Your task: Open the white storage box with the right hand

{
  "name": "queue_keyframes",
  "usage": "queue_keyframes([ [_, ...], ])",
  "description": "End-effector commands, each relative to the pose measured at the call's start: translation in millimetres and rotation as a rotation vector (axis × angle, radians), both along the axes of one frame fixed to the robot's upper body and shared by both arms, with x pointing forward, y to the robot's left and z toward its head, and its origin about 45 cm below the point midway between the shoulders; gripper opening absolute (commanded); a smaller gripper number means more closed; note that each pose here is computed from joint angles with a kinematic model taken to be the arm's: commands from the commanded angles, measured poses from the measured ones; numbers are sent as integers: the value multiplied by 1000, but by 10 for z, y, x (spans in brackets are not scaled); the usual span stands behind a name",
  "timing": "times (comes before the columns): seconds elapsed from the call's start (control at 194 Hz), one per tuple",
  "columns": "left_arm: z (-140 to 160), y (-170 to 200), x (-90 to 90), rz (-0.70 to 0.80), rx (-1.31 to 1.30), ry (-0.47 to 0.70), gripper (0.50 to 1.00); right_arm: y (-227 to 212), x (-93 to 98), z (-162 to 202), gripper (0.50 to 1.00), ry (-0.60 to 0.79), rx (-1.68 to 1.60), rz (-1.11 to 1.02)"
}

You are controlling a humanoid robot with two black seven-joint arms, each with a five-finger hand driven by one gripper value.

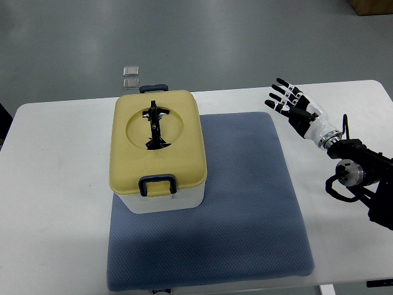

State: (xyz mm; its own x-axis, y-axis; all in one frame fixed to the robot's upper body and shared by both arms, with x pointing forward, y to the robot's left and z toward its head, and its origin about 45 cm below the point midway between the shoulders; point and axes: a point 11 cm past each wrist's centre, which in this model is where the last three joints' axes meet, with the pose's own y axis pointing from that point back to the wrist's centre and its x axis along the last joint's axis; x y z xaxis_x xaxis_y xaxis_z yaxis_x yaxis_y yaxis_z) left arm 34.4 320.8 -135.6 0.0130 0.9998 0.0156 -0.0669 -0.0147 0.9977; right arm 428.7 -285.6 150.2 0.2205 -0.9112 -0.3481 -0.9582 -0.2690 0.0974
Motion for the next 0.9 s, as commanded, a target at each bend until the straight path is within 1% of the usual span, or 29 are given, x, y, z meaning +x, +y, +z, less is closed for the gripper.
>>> queue_keyframes([
  [0.0,1,-1,8,1,0,-1,1000,-2,2,2,919,0,1,-1],
  [0.756,0,-11,8,0,-6,-1,1000,-8,23,50,919,-11,-10,8],
  [0.895,0,-15,8,0,-9,-1,1000,22,22,76,915,-22,-16,40],
])
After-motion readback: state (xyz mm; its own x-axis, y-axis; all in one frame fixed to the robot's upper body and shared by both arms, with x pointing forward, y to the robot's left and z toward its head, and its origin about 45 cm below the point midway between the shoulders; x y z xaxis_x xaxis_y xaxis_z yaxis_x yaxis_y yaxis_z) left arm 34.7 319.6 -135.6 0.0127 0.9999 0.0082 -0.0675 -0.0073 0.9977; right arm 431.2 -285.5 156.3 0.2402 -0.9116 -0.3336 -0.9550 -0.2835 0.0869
